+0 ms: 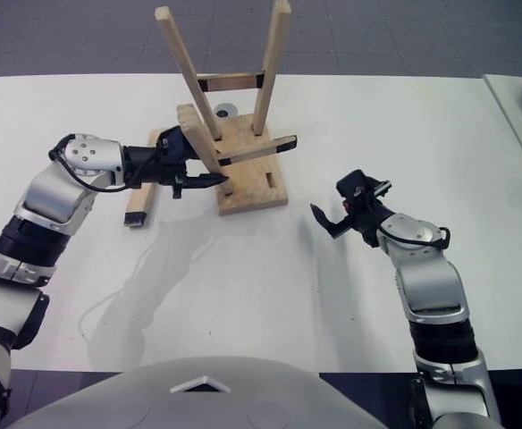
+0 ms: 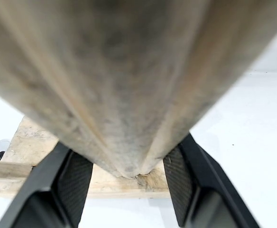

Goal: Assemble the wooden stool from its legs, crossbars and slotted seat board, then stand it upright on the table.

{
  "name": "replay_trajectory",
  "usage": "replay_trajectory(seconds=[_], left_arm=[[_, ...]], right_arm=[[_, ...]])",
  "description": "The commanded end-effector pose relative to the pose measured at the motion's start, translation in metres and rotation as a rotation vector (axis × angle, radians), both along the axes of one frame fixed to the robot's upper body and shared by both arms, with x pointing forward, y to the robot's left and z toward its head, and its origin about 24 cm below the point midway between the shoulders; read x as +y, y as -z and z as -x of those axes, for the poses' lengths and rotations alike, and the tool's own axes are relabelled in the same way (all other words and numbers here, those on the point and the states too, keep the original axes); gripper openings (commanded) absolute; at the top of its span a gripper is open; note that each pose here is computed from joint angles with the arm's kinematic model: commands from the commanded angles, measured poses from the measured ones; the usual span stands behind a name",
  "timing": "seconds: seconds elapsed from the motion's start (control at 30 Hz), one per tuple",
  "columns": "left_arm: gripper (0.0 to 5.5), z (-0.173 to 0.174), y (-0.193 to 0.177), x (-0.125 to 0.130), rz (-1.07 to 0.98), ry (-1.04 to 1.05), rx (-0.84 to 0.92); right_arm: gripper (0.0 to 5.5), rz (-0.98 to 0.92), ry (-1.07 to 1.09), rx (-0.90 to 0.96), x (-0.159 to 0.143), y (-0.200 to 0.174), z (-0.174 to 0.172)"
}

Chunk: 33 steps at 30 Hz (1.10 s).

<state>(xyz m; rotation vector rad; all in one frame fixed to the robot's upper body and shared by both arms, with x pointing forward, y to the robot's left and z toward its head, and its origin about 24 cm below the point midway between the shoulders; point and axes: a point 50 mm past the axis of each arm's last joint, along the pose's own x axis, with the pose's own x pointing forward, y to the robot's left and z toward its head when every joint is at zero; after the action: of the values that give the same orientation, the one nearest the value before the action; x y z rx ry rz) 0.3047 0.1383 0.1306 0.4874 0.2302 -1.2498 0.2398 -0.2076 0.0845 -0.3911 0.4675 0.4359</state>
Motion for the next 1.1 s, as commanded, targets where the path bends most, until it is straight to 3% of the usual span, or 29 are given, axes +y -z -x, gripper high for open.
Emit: replay_trajectory(seconds=[0.03, 0.07, 0.37, 0.57, 0.7, 0.87, 1.1], left_arm=[[2.04, 0.006, 0.013, 0.016, -0.062, -0.055, 0.106], [2.40, 0.007, 0.012, 0.016, -0.056, -0.058, 0.100], [3.67, 0.028, 0.022, 0.040, -0.064, -0.142, 0.037], [4.60, 0.042, 0.021, 0.089, -0.044, -0.510, -0.023], [5.22, 0.051, 0.037, 0.099, 0.060, -0.833, -0.018], [4.52, 0.065, 0.063, 0.091, 0.104, -1.001, 0.097], [3.42, 0.058, 0.072, 0.090, 0.091, -1.107, 0.155]], right_arm=[[5.40, -0.007, 0.019, -0.001, -0.001, -0.001, 0.001], [5.40, -0.008, 0.021, -0.001, -0.001, -0.001, 0.001], [5.40, -0.011, 0.030, -0.001, 0.000, -0.001, 0.000], [5.40, -0.015, 0.052, -0.007, 0.000, -0.001, 0.002], [5.40, -0.025, 0.078, -0.007, -0.001, 0.001, 0.007], [5.40, -0.028, 0.078, -0.007, 0.000, 0.001, 0.006], [5.40, -0.023, 0.071, -0.009, 0.002, 0.001, 0.004]])
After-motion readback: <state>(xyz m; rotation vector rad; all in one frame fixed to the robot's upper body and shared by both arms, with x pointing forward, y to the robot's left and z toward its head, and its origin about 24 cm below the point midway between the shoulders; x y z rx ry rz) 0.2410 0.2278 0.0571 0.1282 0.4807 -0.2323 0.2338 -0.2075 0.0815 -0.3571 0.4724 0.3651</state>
